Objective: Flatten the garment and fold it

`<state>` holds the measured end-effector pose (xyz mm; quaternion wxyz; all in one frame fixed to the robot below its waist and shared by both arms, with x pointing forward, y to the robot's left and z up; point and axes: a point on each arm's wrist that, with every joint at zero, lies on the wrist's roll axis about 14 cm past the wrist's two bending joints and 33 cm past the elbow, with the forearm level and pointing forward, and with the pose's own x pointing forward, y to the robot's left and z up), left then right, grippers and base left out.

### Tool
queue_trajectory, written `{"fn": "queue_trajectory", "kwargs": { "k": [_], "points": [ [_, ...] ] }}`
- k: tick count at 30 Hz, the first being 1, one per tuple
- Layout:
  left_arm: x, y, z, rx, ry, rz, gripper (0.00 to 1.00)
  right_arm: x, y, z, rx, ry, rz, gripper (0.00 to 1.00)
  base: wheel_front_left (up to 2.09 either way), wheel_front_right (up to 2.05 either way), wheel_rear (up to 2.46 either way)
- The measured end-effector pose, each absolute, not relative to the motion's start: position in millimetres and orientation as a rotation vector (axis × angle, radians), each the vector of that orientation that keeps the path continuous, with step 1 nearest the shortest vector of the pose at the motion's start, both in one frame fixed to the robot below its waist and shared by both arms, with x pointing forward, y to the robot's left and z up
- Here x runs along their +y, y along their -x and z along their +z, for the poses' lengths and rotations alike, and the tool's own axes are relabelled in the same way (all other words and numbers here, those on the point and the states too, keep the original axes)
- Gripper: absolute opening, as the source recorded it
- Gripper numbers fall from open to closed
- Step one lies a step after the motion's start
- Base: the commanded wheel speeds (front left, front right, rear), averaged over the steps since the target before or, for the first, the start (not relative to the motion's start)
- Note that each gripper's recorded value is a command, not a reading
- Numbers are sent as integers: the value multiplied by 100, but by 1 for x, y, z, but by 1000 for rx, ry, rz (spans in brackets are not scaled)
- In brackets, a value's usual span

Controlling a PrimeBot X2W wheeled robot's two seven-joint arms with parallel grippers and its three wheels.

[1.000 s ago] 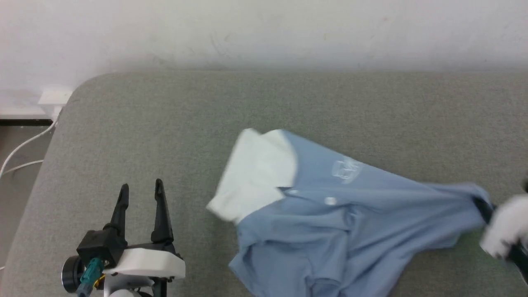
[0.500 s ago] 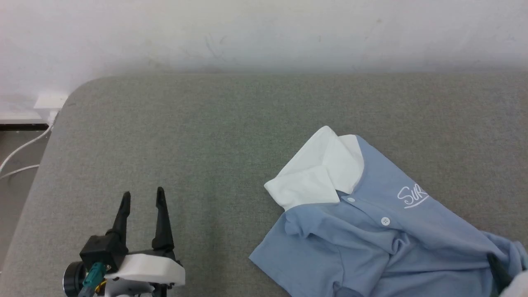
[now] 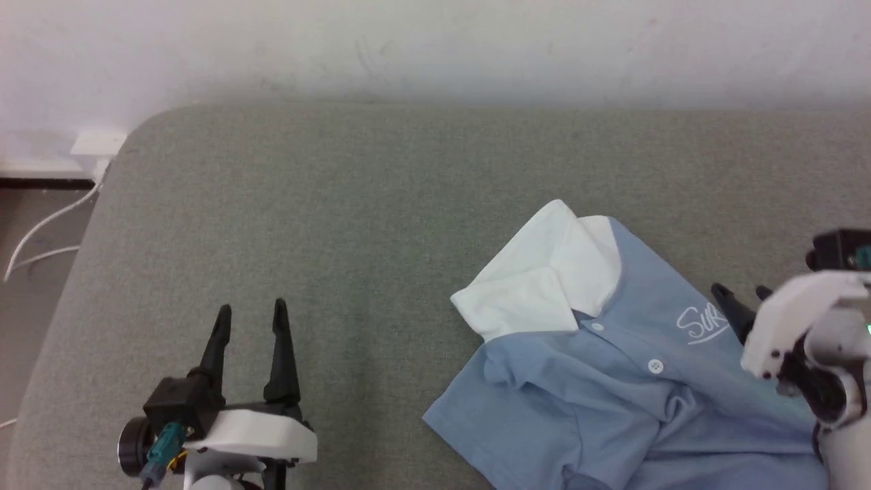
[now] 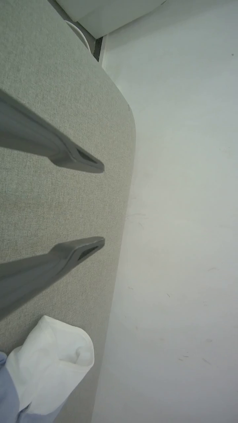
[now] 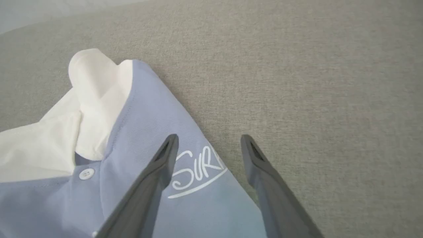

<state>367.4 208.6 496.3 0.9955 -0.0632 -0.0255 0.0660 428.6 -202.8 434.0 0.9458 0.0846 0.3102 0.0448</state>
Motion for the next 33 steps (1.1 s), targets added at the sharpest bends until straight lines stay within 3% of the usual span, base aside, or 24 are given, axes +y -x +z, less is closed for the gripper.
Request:
{"fn": "queue_trajectory", "kwargs": {
  "k": [6,14,15,16,18,25,33],
  "points": [
    [211,-375,496,-53,120,135,100,-174,-454,413,817,-110,205,100,0,0,0],
    [214,-382,487,-27,117,150,100,-172,-460,371,1054,-67,214,100,0,0,0],
    [215,-382,486,-23,115,153,100,-170,-461,369,1076,-78,216,90,0,0,0],
    [216,-381,485,-19,114,157,100,-169,-461,367,1094,-81,219,40,0,0,0],
    [218,-381,483,-14,112,162,100,-168,-461,365,1123,-92,222,0,0,0,0],
    [217,-380,490,-33,114,158,100,-157,-458,374,1102,-115,264,0,0,0,0],
    [213,-376,504,-75,121,144,100,-156,-502,461,625,51,315,0,0,0,0]
  ]
}}
